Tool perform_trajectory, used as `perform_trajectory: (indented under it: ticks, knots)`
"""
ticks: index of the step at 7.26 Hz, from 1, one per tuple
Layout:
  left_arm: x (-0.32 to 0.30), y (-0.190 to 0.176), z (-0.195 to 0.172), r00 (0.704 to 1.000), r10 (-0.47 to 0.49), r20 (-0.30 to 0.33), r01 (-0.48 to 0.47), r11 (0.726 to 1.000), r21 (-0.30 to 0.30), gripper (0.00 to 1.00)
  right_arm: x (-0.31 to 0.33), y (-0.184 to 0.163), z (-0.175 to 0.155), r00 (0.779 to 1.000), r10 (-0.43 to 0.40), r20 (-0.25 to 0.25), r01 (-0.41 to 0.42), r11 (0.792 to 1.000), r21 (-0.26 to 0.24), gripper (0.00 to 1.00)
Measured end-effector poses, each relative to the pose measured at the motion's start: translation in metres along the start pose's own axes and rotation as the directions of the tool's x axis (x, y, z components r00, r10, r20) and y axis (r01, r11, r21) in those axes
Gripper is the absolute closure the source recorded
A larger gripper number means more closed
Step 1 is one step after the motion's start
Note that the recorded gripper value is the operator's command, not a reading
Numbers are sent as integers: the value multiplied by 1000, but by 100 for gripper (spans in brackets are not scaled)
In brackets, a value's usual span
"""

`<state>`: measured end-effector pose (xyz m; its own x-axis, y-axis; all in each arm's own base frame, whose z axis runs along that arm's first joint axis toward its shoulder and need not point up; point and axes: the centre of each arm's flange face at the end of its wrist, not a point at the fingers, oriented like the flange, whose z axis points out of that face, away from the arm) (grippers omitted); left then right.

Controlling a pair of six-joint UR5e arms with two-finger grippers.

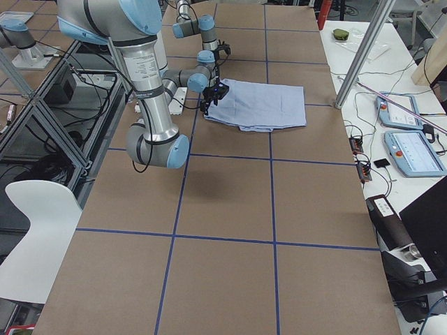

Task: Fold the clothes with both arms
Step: 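Bring the right gripper down to the near corner beside the left gripper, then close both grippers on the shirt's near edge corners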

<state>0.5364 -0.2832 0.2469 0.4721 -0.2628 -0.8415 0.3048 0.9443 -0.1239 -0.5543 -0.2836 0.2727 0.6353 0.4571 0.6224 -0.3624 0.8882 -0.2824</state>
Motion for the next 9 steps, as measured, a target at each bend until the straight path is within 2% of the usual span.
perform_trajectory:
  ticks: [3, 9]
  knots:
    - [0, 0, 0, 1000, 0, 0, 0, 1000, 1, 100, 1, 9, 13, 1000, 1, -24, -1, 1000, -5, 0]
    - [-1, 0, 0, 1000, 0, 1, 0, 1000, 1, 100, 1, 8, 21, 999, 4, -39, -4, 1000, 0, 0]
